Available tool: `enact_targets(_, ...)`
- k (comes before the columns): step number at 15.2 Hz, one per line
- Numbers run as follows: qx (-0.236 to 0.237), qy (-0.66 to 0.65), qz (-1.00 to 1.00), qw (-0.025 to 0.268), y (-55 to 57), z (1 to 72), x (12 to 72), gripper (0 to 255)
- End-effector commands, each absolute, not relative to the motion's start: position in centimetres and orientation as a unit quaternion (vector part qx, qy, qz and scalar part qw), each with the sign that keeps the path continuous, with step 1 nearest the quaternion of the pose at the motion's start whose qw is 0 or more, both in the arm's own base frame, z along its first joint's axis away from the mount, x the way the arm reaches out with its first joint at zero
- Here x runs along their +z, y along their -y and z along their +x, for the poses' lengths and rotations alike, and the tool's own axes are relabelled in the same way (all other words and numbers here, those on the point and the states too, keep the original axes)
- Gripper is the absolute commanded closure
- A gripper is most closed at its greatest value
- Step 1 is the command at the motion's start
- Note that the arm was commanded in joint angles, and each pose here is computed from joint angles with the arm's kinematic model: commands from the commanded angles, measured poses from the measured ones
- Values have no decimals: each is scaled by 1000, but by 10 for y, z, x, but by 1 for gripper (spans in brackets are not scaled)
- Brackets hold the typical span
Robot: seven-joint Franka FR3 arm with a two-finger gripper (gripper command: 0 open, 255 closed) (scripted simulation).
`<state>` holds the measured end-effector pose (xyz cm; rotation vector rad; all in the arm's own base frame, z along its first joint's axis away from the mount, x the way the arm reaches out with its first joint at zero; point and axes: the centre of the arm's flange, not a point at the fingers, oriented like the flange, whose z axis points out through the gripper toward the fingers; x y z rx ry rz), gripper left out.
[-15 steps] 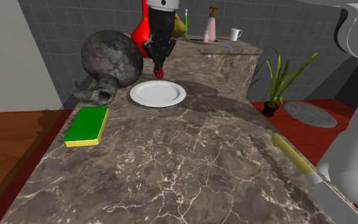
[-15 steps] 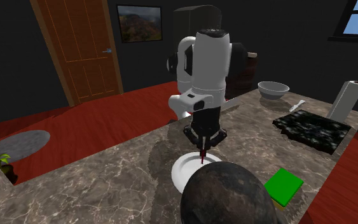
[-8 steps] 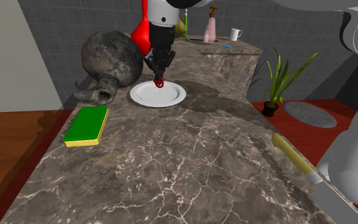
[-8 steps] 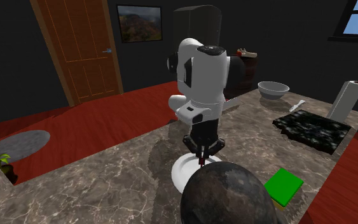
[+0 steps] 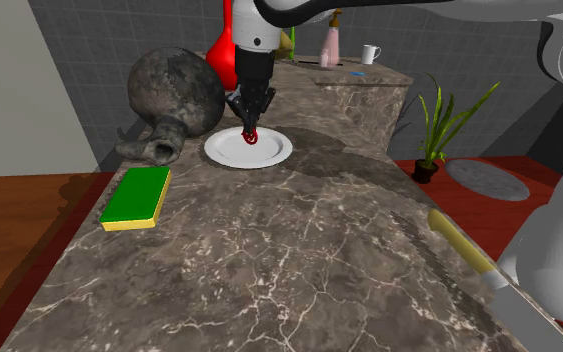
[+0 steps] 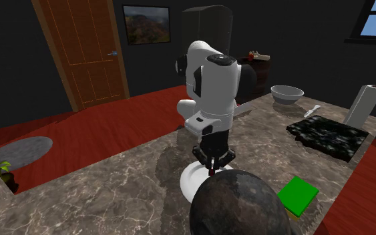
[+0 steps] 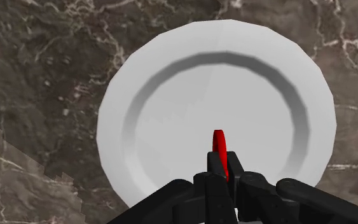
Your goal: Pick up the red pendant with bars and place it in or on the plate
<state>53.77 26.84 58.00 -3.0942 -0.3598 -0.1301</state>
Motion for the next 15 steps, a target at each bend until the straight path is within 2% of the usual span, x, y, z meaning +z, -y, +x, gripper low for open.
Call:
enact_targets(1,-42,115,-992,12,-268,538,580,255)
enact_targets(2,-42,115,-992,12,-268,538,580,255)
enact_targets(3,-42,115,-992,12,-268,538,580,0)
enact_targets(8,-42,115,-992,12,-268,538,580,0)
enact_targets(12,-42,115,-992,12,-267,534,630,0)
enact_targets(15,-42,115,-992,12,-267,534,630,0)
